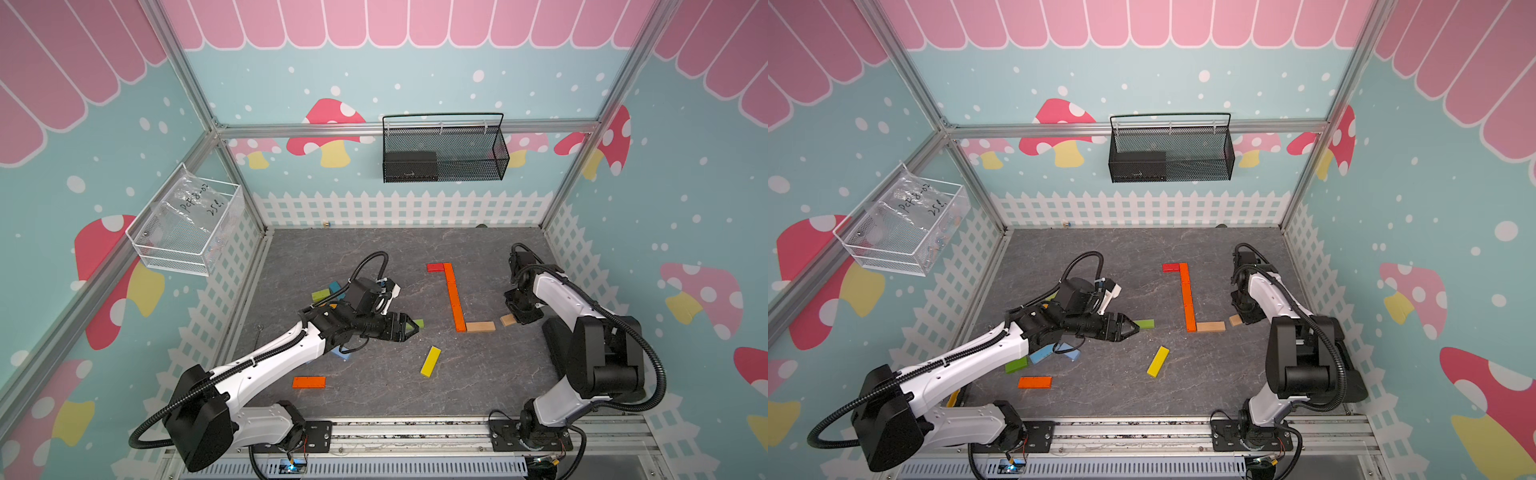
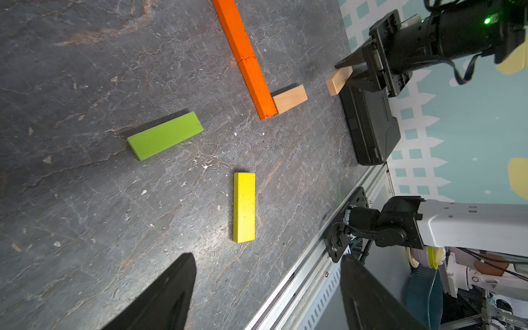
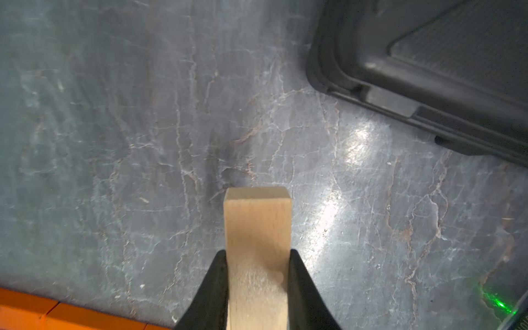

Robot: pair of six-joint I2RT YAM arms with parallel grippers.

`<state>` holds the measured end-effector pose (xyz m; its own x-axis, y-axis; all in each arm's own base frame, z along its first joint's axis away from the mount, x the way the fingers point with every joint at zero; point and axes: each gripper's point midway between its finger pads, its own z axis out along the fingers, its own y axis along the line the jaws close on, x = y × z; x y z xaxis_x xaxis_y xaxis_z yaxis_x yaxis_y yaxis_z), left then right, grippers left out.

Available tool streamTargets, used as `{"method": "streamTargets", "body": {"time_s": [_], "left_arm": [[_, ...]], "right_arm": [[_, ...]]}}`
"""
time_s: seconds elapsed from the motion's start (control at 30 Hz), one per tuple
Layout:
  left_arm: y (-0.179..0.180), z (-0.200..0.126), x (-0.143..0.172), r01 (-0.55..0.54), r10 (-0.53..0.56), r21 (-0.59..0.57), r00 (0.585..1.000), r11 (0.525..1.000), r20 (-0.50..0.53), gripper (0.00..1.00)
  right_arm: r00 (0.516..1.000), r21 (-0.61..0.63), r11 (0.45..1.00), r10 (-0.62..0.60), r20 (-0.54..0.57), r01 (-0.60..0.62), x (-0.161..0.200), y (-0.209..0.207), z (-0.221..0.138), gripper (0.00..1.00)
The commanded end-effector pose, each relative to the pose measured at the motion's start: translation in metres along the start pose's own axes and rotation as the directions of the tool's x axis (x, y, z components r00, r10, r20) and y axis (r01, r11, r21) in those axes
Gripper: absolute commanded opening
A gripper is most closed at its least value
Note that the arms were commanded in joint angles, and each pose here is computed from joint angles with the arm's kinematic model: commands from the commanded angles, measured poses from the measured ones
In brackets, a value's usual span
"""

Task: Assemble a giraffe with building blocks
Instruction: Assemble the building block at the center of the board.

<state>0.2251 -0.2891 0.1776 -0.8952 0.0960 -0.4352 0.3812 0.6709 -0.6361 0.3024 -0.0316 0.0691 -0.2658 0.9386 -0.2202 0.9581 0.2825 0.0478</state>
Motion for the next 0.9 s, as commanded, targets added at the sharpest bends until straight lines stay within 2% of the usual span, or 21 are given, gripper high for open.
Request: {"method": "streamTargets", "body": {"time_s": [0.0,0.33,0.67,0.87], "left_arm": [[-0.009,-0.001,-0.006,-0.024,0.023,0.028,1.000,0.999,0.013,0.82],[-0.015,-0.004,-0.009,-0.028,0.027,0.043,0.999,0.999,0.024,0.82],[-0.012,-0.002,-0.008,-0.025,0.024,0.033,1.000,0.999,0.020,0.82],[-0.013,-0.001,-0.009,-0.024,0.024,0.036,1.000,0.999,0.014,0.82]], "right_arm": [[0.993,-0.023,0.992,0.122,0.002,-0.122,0.000,-0.002,0.002,0.00],[0.977,0.054,0.975,0.214,0.010,-0.214,0.001,-0.011,0.028,0.00],[0.978,0.108,0.972,0.210,0.014,-0.210,0.002,-0.011,0.047,0.01],[0.971,0.099,0.966,0.240,0.012,-0.240,0.004,-0.012,0.052,0.01]]}}
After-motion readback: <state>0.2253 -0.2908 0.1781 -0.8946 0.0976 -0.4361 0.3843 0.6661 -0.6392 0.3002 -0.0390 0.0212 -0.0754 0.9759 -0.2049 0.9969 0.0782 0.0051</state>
